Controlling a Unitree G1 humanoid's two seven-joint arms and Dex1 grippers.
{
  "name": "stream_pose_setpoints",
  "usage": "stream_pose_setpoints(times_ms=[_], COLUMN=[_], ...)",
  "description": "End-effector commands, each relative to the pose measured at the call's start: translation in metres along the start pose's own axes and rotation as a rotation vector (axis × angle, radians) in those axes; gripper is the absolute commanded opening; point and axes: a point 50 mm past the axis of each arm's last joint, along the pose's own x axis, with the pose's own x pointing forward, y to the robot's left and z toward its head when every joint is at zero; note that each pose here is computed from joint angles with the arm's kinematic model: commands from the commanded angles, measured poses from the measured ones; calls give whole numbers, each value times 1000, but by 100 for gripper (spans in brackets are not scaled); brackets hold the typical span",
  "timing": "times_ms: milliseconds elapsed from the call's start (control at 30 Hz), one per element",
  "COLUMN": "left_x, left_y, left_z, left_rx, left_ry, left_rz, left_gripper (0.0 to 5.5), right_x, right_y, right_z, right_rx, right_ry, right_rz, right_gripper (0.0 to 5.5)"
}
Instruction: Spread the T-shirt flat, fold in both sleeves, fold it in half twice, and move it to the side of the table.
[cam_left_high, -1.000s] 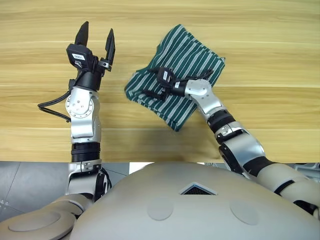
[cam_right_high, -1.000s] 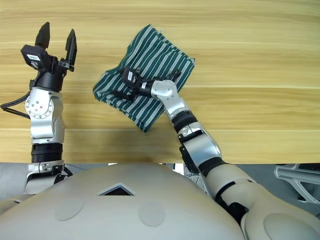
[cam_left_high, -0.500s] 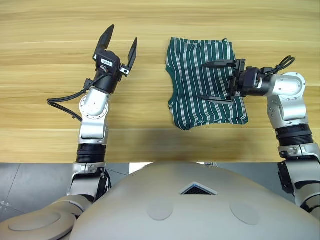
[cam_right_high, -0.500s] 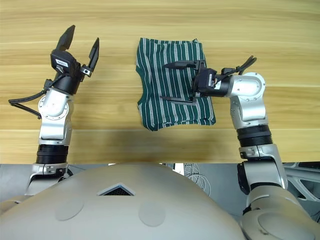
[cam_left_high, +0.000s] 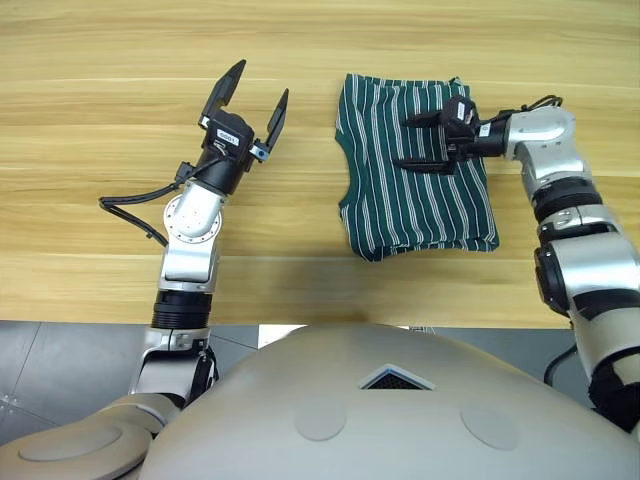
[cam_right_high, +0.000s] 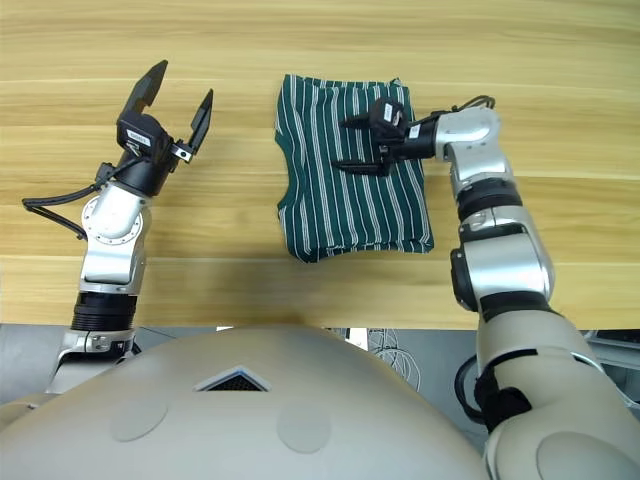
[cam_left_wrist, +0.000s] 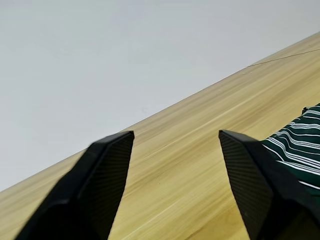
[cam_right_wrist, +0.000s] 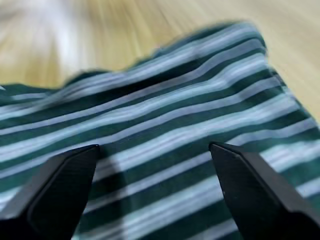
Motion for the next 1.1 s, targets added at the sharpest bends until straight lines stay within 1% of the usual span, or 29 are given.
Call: stream_pose_setpoints(times_ms=[33,133,200,300,367,533,633,767,867,933,1000,1033,1100], left_x=[-6,-9,-10,-12,-11,-11,-11,-13,-15,-16,-17,-19,-26], left_y=[0,1,1,1,0,-5,-7,-6,-6,-5,0,5,21], left_z=[0,1,1,1,2,2,2,1,1,2,2,2,1], left_rx=[3,4,3,2,1,-8,-9,-5,3,18,62,91,174], left_ry=[7,14,17,22,22,21,23,27,29,30,36,41,69], left_rz=[-12,-15,-16,-14,-16,-19,-20,-12,-15,-28,-53,-78,-117], left_gripper=[302,302,302,302,302,302,302,302,302,302,302,302,302], right_x=[8,29,45,71,84,104,110,104,95,88,71,55,22], right_y=[13,30,37,39,40,43,42,39,34,29,21,16,12], right_z=[-21,-33,-33,-22,-15,-8,-14,-22,-17,-5,13,22,27], right_rx=[72,94,85,37,6,-89,-90,-67,-66,-39,-43,-82,-190], right_ry=[172,208,207,176,151,161,217,233,167,46,-136,-221,-287], right_rz=[156,263,276,205,175,81,-29,-95,-96,-77,-40,-35,-67], right_gripper=[409,409,409,409,409,409,409,409,409,409,409,409,409])
